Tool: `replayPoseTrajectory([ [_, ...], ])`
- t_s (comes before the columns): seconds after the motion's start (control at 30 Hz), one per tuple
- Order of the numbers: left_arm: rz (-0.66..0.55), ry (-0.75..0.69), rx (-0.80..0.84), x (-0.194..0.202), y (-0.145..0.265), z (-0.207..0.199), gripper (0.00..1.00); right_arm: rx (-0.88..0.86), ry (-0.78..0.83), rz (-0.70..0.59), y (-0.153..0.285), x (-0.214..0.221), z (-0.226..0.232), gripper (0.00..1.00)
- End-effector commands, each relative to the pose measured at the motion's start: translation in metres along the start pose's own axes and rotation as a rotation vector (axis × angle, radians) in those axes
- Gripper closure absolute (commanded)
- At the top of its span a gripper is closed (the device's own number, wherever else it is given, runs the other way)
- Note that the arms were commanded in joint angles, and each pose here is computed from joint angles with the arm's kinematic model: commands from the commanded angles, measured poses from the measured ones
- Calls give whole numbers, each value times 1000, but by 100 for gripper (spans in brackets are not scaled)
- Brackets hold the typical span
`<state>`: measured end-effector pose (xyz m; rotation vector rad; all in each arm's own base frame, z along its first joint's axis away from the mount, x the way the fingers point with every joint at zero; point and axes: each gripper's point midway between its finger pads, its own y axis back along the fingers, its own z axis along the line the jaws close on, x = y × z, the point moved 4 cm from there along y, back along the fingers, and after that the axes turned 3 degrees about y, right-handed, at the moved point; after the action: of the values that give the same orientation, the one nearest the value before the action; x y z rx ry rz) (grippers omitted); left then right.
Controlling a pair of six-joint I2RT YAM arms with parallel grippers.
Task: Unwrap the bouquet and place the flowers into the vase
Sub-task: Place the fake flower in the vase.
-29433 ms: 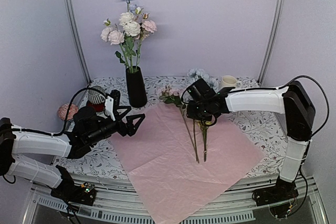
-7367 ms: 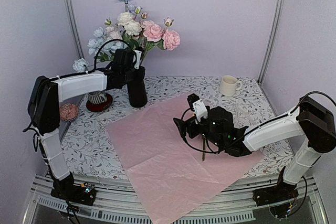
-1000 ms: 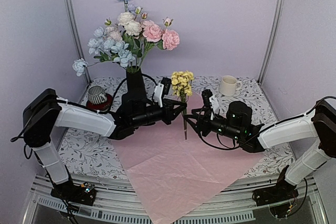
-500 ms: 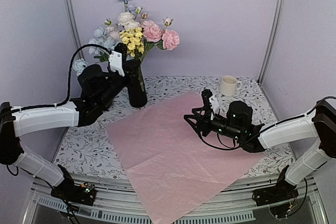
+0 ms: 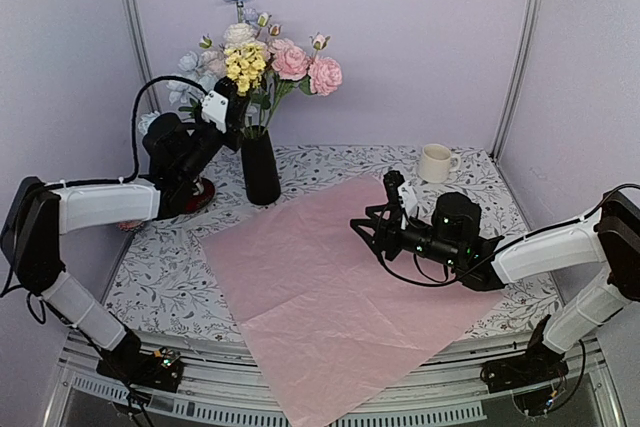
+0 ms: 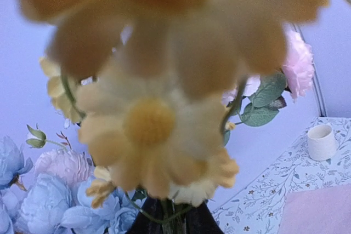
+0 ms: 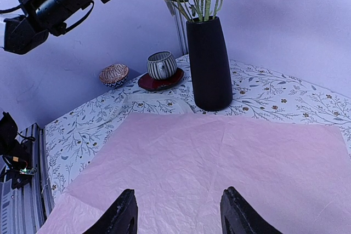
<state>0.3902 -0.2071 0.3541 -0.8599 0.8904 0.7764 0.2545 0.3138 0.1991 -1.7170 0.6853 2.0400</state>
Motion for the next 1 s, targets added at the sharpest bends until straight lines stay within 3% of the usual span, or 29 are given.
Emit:
replayPoseTrajectory([
  [0.0,-192,-70,130,-22,-3,-7,85,-6,15,-41,5,-11,1,47],
  [0.4,-166,-82,159,15,-27,-4,83,-23,19,-29,3,-7,3,47],
  [0.97,131,104,53,122,-18,-11,84,-26,21,-21,1,-5,3,48],
])
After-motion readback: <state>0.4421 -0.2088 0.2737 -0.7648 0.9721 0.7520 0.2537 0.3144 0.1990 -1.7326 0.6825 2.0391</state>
